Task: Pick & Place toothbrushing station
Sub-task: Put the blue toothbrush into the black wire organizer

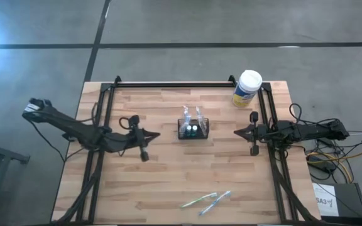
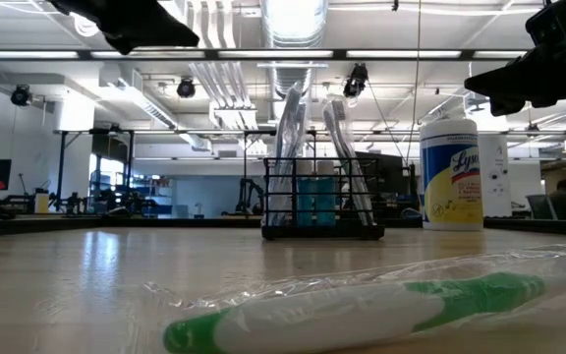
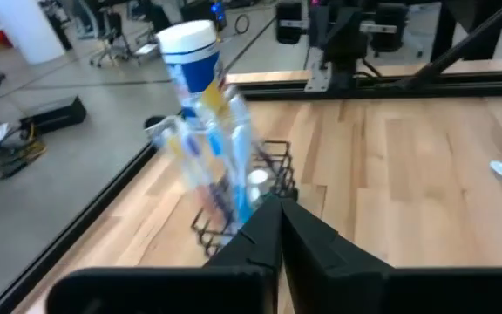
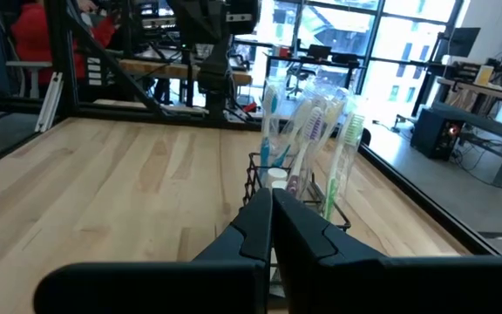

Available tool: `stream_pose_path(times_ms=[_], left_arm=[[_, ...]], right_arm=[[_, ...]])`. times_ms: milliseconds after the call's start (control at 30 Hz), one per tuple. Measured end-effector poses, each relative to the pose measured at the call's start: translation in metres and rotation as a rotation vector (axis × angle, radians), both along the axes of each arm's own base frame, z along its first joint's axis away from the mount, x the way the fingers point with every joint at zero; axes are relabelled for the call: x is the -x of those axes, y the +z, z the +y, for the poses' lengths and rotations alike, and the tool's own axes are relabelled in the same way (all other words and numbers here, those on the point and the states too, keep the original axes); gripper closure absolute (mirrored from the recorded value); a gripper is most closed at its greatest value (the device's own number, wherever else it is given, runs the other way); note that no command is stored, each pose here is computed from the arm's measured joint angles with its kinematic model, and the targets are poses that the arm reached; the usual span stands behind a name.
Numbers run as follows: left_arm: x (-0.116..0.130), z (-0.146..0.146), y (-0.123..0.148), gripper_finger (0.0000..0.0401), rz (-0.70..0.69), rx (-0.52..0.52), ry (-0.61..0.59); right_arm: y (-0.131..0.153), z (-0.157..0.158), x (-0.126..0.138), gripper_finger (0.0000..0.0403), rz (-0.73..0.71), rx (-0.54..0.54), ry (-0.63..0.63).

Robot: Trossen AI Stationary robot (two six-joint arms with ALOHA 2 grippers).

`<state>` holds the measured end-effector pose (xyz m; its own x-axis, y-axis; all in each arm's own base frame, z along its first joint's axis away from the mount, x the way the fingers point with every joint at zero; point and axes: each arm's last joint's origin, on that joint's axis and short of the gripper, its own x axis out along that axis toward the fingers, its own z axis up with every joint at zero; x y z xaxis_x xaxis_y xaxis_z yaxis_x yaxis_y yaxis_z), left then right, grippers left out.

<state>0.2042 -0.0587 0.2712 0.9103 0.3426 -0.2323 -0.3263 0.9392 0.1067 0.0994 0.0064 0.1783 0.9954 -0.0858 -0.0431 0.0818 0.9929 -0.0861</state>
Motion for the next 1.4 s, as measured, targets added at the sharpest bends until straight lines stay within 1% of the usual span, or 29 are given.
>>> stream_pose_path(times_ms=[100,133,167,267,333,400,567,700,767,833,933,1000,1100,1267,1400], left_arm=[[0.010,0.004,0.005,0.0395,-0.016,0.040,0.013],[0.013,0.005,0.006,0.0396,-0.030,0.061,-0.006],[0.016,0.006,0.007,0.0396,-0.038,0.076,-0.047],[0.020,0.005,0.005,0.0395,-0.069,0.078,-0.206],[0.022,0.006,-0.004,0.0397,-0.101,0.078,-0.252],[0.023,0.008,-0.014,0.0398,-0.140,0.084,-0.255],[0.029,0.015,-0.049,0.0397,-0.169,0.091,-0.308],[0.039,0.020,-0.072,0.0399,-0.264,0.102,-0.308],[0.045,0.023,-0.081,0.0398,-0.304,0.087,-0.306],[0.051,0.027,-0.086,0.0398,-0.334,0.074,-0.291],[0.056,0.035,-0.091,0.0398,-0.344,0.064,-0.245],[0.058,0.039,-0.093,0.0398,-0.349,0.055,-0.222],[0.060,0.043,-0.092,0.0397,-0.352,-0.003,-0.203],[0.066,0.044,-0.083,0.0399,-0.404,-0.095,-0.203],[0.074,0.046,-0.081,0.0398,-0.424,-0.143,-0.200]], right_arm=[[0.000,0.000,0.000,0.0394,-0.001,-0.011,0.000],[0.000,0.000,0.000,0.0394,-0.002,-0.010,0.000],[0.000,0.000,0.000,0.0394,-0.002,-0.010,0.000],[0.000,0.000,0.000,0.0394,-0.002,-0.010,0.000],[-0.001,0.000,0.000,0.0394,0.000,-0.009,0.000],[-0.001,0.000,0.000,0.0394,0.001,-0.007,0.000],[-0.001,0.000,0.000,0.0394,-0.011,-0.013,0.000],[-0.001,0.000,-0.001,0.0394,-0.021,-0.013,0.000],[-0.001,0.000,-0.001,0.0394,-0.012,0.011,0.001],[-0.003,0.000,-0.001,0.0394,0.003,0.026,0.001],[-0.005,0.000,-0.001,0.0394,0.012,0.028,0.001],[-0.005,0.000,-0.001,0.0394,0.017,0.030,0.001],[-0.005,0.000,-0.001,0.0394,0.014,0.051,0.002],[-0.001,0.000,-0.001,0.0394,-0.017,0.099,0.003],[0.000,0.000,-0.001,0.0394,-0.030,0.104,0.002]])
